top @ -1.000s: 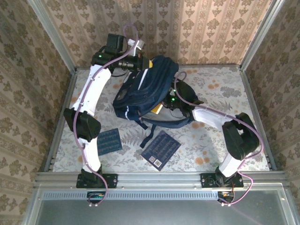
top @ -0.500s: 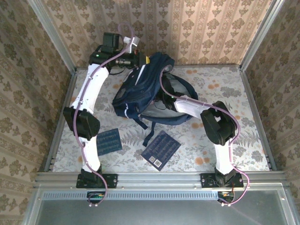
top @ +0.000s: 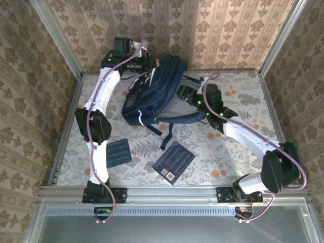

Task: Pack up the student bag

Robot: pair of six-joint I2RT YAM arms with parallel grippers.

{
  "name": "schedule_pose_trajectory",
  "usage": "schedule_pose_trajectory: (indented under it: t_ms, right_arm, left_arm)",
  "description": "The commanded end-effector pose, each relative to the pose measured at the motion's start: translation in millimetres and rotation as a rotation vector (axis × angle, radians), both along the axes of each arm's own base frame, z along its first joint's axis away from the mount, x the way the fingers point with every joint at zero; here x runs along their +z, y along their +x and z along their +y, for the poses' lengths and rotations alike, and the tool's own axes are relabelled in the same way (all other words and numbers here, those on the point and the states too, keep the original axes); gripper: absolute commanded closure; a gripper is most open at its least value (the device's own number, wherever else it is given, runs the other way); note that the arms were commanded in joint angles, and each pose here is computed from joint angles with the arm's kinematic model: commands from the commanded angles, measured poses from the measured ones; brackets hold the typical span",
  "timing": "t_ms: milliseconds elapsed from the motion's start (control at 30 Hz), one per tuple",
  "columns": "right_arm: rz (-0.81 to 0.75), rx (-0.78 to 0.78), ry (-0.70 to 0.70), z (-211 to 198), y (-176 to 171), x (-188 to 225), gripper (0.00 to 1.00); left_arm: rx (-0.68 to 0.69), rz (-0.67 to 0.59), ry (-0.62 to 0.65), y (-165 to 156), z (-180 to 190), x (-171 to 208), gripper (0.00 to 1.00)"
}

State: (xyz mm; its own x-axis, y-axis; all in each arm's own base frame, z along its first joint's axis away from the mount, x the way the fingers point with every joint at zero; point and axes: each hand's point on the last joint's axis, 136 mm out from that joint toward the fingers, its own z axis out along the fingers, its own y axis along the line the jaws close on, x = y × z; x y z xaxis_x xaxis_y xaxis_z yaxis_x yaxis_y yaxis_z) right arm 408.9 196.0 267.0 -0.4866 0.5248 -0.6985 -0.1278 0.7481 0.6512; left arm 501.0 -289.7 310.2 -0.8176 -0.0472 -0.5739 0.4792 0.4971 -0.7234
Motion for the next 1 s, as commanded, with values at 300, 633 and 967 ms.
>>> schedule_pose_trajectory:
  t_ms: [300,633,967]
  right_arm:
    - [0.038,-0.008,-0.180,-48.3,-80.0,-19.3,0.28]
    - [0.266,0.416,-0.280,11.0,-141.2,-86.9,0.32]
    - [0.445,0.770,-0.500,91.8,-175.1,-159.2,0.91]
  left_arm:
    - [0.006,-0.036,-0.031,-15.7,-27.1,9.5,0.46]
    - [-0.006,0.014,0.192,-166.1,6.6,-38.7,0.52]
    - [0.038,0.139,0.277,-245.2,59.9,-115.9,0.54]
